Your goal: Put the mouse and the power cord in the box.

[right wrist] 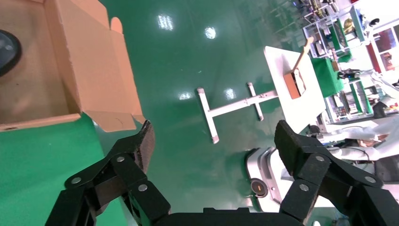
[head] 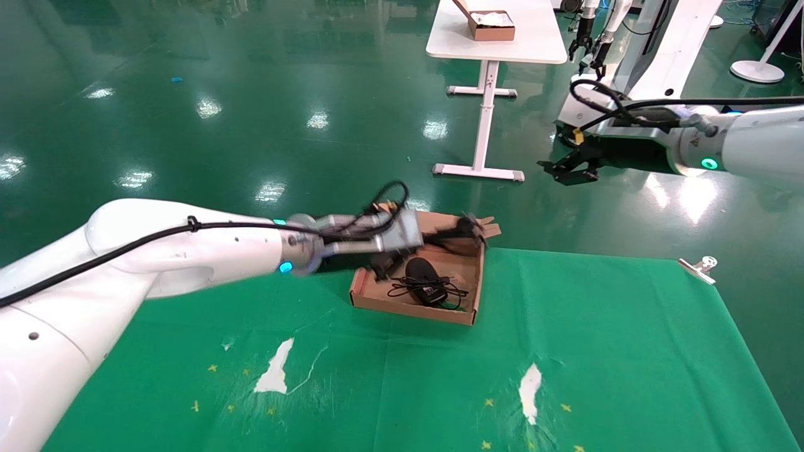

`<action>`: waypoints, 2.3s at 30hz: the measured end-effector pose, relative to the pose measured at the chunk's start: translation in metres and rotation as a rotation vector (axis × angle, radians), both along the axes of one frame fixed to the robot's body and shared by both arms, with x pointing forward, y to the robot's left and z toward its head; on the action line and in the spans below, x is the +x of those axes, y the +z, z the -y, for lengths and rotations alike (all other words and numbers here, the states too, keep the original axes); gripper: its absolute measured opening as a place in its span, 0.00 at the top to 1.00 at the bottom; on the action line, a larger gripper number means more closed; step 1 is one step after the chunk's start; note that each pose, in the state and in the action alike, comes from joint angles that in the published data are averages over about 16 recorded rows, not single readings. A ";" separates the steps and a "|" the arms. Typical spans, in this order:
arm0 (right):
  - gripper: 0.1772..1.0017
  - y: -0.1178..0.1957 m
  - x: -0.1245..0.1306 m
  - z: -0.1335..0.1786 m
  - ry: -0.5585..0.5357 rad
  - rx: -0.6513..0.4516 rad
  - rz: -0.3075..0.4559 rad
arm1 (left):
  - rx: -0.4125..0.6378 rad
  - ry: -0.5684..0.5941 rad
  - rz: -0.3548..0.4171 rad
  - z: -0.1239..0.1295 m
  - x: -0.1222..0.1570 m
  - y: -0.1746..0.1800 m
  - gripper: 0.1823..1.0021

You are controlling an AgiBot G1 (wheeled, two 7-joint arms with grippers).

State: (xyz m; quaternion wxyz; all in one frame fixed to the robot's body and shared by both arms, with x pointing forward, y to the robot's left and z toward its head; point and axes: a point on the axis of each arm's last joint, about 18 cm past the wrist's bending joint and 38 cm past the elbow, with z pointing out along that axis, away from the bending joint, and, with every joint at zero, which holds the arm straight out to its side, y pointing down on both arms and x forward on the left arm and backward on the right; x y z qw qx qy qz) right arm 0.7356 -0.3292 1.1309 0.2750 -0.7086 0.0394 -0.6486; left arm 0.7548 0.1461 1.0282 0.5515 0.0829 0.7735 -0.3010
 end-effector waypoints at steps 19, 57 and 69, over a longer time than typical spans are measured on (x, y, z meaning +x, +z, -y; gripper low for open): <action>0.00 -0.002 -0.001 0.001 0.021 0.025 0.000 | -0.111 0.073 -0.018 -0.006 0.007 0.003 0.84; 0.00 -0.086 -0.112 -0.010 0.607 0.443 -0.175 | -0.591 -0.358 -0.363 -0.096 -0.126 -0.040 0.06; 0.00 -0.111 -0.181 -0.017 0.799 0.462 -0.303 | -0.614 -0.506 -0.412 -0.129 -0.197 -0.037 0.00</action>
